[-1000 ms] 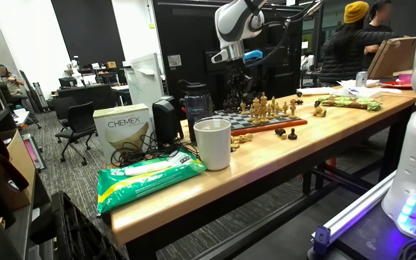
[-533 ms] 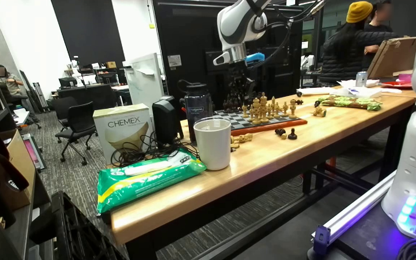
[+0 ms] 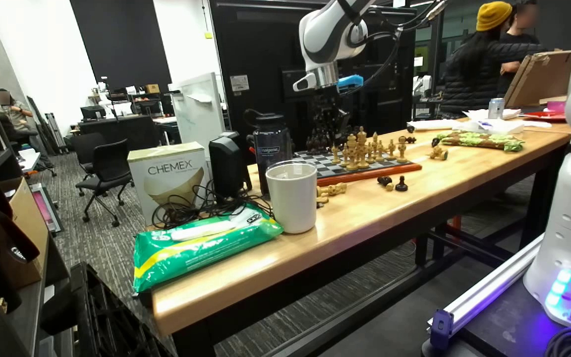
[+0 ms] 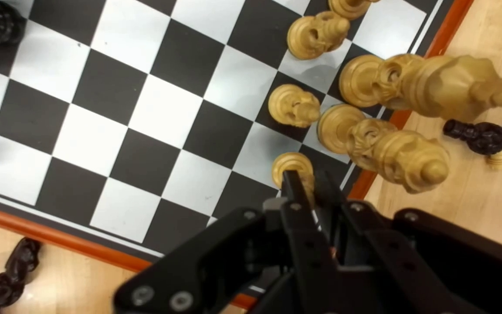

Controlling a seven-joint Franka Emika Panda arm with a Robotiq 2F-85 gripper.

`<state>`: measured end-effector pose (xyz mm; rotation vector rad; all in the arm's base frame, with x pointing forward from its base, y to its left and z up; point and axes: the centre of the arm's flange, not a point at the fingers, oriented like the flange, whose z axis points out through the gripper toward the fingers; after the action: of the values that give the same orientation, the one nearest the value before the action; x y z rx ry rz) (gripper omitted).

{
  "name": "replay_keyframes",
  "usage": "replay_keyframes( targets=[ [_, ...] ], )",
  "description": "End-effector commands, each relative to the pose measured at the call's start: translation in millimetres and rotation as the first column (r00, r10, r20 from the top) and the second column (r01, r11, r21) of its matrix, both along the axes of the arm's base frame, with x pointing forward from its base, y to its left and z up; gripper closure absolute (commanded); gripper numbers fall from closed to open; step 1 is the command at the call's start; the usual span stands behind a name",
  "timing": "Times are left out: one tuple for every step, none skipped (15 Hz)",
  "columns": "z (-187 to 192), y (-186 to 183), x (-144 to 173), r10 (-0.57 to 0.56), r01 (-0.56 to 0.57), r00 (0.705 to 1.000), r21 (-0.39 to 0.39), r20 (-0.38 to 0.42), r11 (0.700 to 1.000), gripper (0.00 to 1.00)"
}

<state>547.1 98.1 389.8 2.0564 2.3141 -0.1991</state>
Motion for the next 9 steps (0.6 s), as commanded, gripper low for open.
replay_keyframes(
  targets=[
    [2.4,-0.2,-8.8,0.021,-0.021,1.000,0.031,0.018,0.999,0.97],
    [2.2,-0.3,-8.7,0.021,-0.022,1.000,0.033,0.019,0.999,0.97],
    [1.9,-0.3,-8.6,0.022,-0.023,1.000,0.034,0.021,0.999,0.97],
    [1.7,-0.2,-8.4,0.023,-0.024,0.999,0.035,0.022,0.999,0.97],
    [1.4,-0.1,-8.1,0.025,-0.026,0.999,0.036,0.024,0.999,0.97],
    [0.7,-0.3,-7.8,0.027,-0.028,0.999,0.036,0.024,0.999,0.97],
    [0.0,-0.6,-7.5,0.030,-0.031,0.999,0.038,0.023,0.999,0.97],
    [-1.1,-1.1,-7.2,0.032,-0.033,0.999,0.038,0.022,0.999,0.97],
    [-1.9,-1.4,-7.2,0.034,-0.034,0.999,0.039,0.020,0.999,0.97]
  ],
)
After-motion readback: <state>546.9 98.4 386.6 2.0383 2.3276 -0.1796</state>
